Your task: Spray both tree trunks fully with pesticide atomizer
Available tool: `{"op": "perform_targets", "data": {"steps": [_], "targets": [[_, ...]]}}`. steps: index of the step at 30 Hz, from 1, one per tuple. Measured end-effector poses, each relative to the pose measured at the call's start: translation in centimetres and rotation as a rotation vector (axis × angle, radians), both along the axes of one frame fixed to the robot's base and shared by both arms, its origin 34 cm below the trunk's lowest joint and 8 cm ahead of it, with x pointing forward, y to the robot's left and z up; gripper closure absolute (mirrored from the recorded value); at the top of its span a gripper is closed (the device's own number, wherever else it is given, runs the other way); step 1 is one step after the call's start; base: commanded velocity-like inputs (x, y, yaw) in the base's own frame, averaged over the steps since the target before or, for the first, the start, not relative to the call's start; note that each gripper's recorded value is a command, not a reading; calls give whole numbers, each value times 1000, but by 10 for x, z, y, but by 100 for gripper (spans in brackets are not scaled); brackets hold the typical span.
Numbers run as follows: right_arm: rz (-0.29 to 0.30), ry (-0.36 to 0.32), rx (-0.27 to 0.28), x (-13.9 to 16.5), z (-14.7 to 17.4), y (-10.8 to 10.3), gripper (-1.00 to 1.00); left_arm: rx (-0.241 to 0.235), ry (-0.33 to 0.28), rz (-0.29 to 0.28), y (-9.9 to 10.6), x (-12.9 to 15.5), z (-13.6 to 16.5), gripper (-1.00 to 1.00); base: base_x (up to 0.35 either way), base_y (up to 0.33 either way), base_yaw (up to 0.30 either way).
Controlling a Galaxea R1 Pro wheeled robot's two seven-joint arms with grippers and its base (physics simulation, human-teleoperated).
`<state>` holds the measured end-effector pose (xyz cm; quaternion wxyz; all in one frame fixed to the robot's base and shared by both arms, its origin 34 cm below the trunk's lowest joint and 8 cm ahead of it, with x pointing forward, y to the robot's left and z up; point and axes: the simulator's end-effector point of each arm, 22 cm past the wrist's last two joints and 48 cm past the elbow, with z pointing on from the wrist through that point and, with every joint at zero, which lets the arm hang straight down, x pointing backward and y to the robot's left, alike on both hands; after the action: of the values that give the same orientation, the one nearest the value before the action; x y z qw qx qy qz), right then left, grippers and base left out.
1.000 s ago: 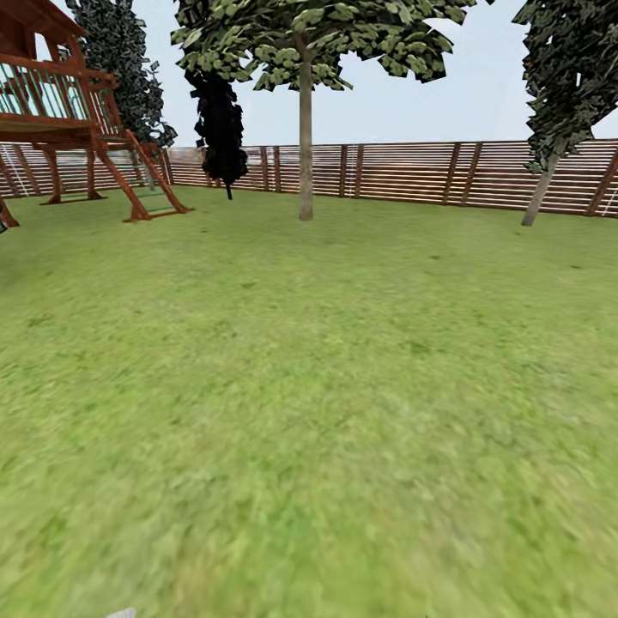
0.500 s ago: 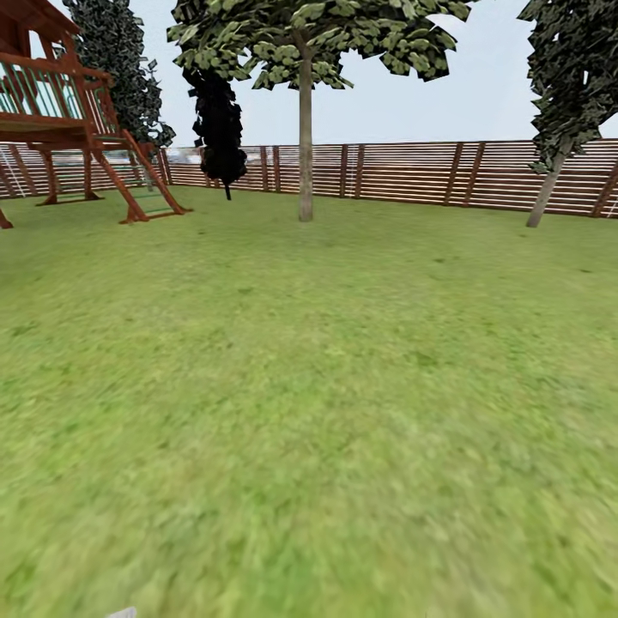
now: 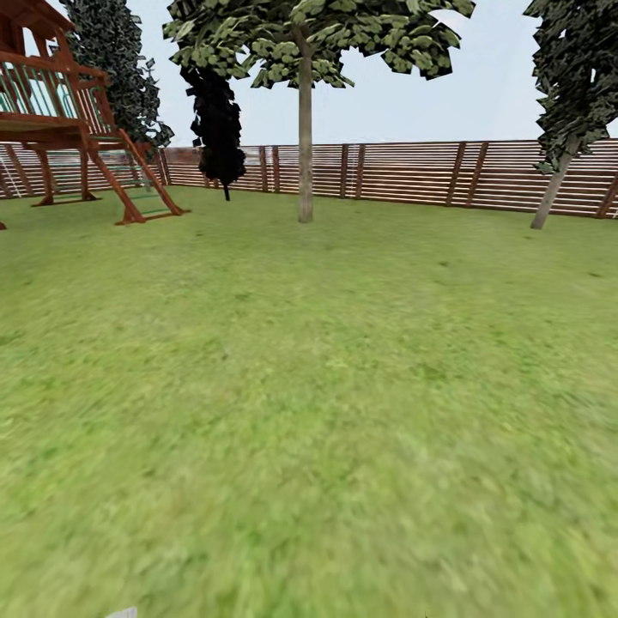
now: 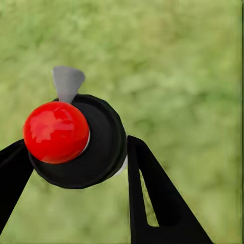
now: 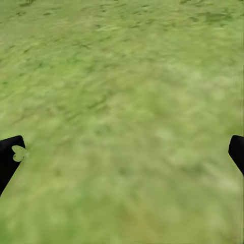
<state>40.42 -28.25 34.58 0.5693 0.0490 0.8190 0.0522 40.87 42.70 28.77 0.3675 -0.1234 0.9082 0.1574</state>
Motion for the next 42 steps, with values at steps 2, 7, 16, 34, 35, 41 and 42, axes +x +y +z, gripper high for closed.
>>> {"op": "perform_targets", "data": {"steps": [2,7,16,34,35,41,42], "targets": [[0,0,0,0,0,0,-100,-2,2,-2,-1,-1,-1,100,338,0,0],[0,0,0,0,0,0,-100,3,0,0,3,0,1,100,338,0,0],[1,0,0,0,0,0,-100,6,-2,1,5,0,1,100,338,0,0],[1,0,0,0,0,0,-100,10,-3,1,7,0,2,100,338,0,0],[1,0,0,0,0,0,-100,10,-2,1,7,0,2,100,338,0,0],[0,0,0,0,0,0,-100,14,-2,2,10,0,3,100,338,0,0],[0,0,0,0,0,0,-100,14,-2,2,10,0,3,100,338,0,0]]}}
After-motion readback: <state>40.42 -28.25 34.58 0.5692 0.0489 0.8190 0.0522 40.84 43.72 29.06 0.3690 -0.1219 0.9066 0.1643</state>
